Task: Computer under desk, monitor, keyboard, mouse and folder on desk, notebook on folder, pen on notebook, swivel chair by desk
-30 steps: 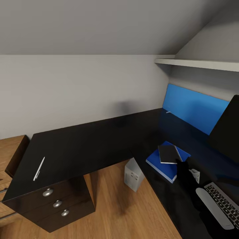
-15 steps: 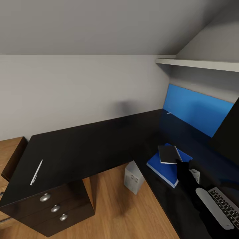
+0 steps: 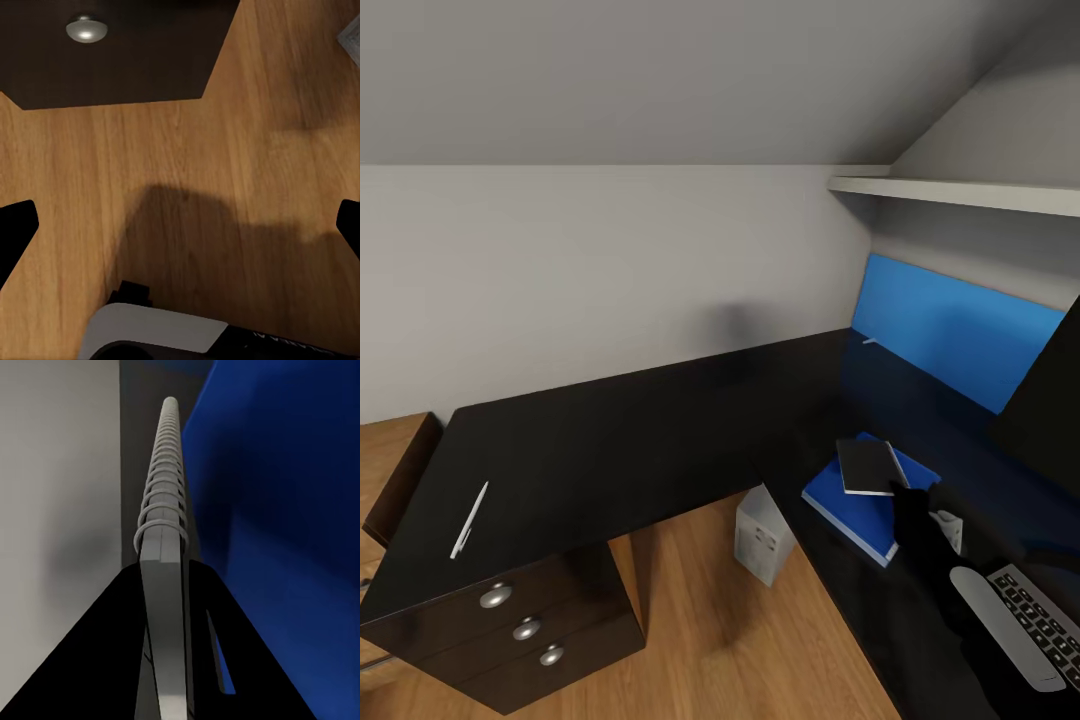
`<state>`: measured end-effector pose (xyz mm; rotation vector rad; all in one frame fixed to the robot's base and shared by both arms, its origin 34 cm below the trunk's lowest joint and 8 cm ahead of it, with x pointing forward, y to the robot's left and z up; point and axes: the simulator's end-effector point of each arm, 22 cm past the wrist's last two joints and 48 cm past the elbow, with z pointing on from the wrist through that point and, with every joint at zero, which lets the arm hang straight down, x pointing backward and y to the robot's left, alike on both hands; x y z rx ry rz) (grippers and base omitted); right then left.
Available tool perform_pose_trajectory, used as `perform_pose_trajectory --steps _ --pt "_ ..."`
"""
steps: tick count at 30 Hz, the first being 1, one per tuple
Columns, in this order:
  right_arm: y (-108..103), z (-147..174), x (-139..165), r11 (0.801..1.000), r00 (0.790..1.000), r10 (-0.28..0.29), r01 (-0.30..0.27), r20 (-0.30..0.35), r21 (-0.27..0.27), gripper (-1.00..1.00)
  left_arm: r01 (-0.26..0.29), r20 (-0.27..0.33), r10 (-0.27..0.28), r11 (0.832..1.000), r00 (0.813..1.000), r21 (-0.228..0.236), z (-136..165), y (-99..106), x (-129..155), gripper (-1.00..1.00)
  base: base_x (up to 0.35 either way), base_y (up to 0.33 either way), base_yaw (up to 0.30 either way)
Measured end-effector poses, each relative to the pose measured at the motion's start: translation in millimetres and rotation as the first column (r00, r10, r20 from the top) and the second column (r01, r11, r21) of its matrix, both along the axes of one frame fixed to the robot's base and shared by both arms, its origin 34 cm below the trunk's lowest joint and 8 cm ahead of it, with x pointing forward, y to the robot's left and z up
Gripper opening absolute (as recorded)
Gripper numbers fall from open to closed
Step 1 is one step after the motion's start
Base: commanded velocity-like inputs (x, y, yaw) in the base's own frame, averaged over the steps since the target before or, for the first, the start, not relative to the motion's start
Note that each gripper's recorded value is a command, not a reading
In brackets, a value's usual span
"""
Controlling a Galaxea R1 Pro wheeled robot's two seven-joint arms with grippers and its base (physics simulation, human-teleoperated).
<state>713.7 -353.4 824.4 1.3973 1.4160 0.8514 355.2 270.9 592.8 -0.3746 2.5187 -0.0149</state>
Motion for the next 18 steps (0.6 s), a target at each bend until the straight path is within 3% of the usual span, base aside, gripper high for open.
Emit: perform_pose_trajectory --steps 13,14,18 --pt "0.0 0.2 0.1 1.000 1.000 0.000 0.000 0.000 0.000 -1.00 -0.001 0.000 0.001 1.000 1.000 0.001 0.1 0.8 0.1 1.00 0.000 0.000 0.000" --pt "0.1 0.4 0.1 1.000 1.000 0.000 0.000 0.000 0.000 1.00 -0.001 0.001 0.001 1.000 1.000 0.001 0.1 0.8 0.2 1.00 0.000 0.000 0.000" --pt "0.2 1.1 0.3 1.000 1.000 0.000 0.000 0.003 0.001 1.00 -0.001 0.001 0.001 1.000 1.000 0.001 0.2 1.0 0.3 1.00 0.000 0.000 0.000"
